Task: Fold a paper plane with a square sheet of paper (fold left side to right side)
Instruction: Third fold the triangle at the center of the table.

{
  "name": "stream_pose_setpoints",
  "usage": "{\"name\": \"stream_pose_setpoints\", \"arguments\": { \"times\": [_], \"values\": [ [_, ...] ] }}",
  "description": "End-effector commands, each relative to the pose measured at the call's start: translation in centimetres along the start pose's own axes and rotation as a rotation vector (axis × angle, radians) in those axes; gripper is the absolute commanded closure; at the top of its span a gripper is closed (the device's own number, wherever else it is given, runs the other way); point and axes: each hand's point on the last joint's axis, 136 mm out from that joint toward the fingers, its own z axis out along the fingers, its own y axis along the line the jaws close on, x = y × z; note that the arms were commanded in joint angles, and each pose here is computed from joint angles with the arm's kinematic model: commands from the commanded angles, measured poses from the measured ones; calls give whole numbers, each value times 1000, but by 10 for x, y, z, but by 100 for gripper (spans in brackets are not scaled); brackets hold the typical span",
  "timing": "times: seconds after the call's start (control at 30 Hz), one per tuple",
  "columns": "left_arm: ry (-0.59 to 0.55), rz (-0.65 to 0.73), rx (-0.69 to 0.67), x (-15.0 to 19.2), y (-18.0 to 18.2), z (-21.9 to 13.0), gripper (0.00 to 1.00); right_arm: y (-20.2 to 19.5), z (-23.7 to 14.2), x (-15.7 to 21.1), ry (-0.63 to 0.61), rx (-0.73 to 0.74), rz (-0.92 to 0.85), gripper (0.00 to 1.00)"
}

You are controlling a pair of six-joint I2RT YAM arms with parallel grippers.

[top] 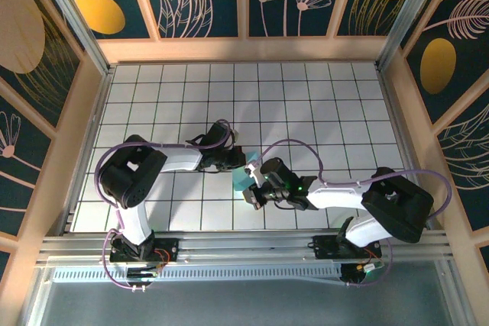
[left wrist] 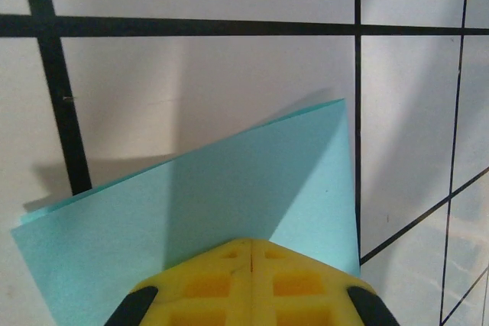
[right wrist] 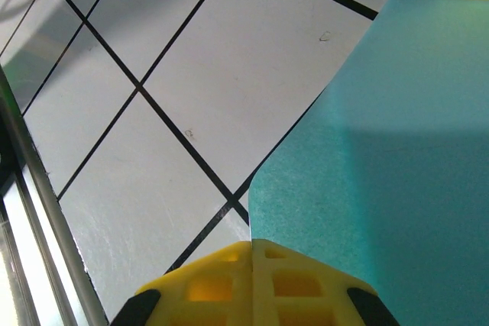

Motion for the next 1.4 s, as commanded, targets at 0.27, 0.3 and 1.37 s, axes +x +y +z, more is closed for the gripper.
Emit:
{"name": "stream_pose_setpoints", "arguments": {
  "times": [0.27,0.3,1.37],
  "values": [
    [52,10,-85,15,26,15,100,-25,-5,-5,-16,67,109,100],
    [51,12,-87,14,26,15,100,-28,-6,-4,-16,79,115,100],
    [55,26,-99,14,23,17,100,-77,-8,-17,-32,289,167,100]
  ]
}}
